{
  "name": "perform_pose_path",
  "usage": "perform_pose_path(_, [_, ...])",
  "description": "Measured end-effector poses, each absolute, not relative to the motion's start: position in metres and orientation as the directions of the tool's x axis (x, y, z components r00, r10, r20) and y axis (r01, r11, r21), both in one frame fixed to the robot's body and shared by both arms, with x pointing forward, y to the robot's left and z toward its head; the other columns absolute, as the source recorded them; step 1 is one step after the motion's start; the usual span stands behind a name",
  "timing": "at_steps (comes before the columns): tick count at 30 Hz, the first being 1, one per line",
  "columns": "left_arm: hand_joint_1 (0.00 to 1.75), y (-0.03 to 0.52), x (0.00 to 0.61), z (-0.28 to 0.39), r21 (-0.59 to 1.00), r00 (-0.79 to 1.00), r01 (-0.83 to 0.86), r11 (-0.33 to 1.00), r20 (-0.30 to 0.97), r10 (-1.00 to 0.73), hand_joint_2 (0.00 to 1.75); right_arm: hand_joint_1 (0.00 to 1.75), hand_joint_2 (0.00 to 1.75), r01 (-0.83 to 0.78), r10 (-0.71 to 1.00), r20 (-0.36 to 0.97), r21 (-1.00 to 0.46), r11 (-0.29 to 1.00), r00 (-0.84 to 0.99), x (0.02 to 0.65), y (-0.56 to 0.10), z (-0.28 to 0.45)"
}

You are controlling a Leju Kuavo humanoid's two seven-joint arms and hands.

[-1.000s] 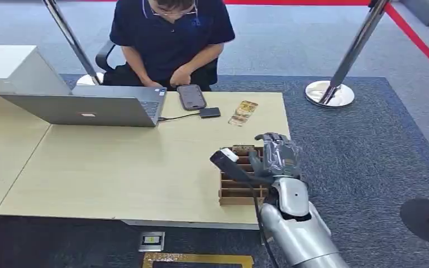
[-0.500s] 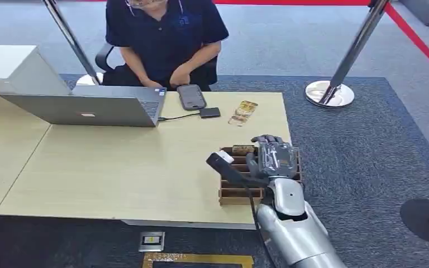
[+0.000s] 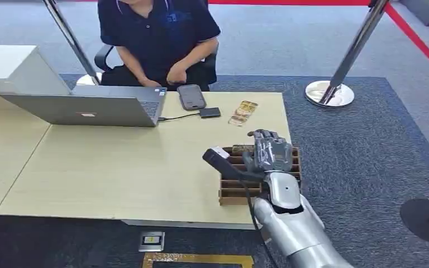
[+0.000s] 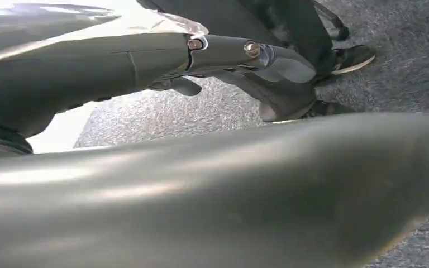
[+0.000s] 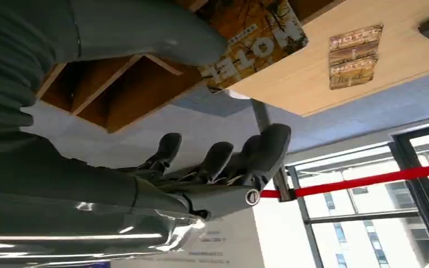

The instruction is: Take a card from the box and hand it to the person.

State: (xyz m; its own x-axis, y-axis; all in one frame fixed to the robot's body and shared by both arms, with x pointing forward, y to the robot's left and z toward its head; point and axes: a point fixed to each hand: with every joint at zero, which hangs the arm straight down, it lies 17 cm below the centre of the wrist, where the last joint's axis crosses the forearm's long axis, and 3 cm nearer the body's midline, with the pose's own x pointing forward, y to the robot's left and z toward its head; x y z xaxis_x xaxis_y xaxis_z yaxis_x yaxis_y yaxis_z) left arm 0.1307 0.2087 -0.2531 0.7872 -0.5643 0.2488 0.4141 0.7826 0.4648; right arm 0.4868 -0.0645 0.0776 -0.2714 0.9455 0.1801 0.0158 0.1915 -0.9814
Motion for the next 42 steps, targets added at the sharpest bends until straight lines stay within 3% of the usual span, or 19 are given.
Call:
perform_pose_path(17, [0.0,0.209,0.131,-0.253,0.464,0.789,0.41,0.785,0.251,-0.56,0.0,0.91,1.75,-0.018,0.949,0.16,-0.987,0.161,-0.271,0.491,-0.063,0.064])
perform_pose_path(19, [0.0,0.209,0.131,-0.253,0.464,0.789,0.41,0.785,0.251,-0.56,0.0,1.1,1.75,-0.022,0.949,0.159,-0.987,0.159,-0.271,0.491,-0.063,0.062])
perform_pose_path(37, [0.0,0.208,0.131,-0.253,0.464,0.784,0.415,0.783,0.255,-0.567,0.0,1.08,1.75,-0.018,0.952,0.15,-0.988,0.15,-0.266,0.492,-0.065,0.061])
perform_pose_path(42, [0.0,0.207,0.131,-0.253,0.463,0.783,0.416,0.782,0.256,-0.567,0.0,1.22,1.75,-0.014,0.953,0.148,-0.989,0.15,-0.266,0.492,-0.065,0.061])
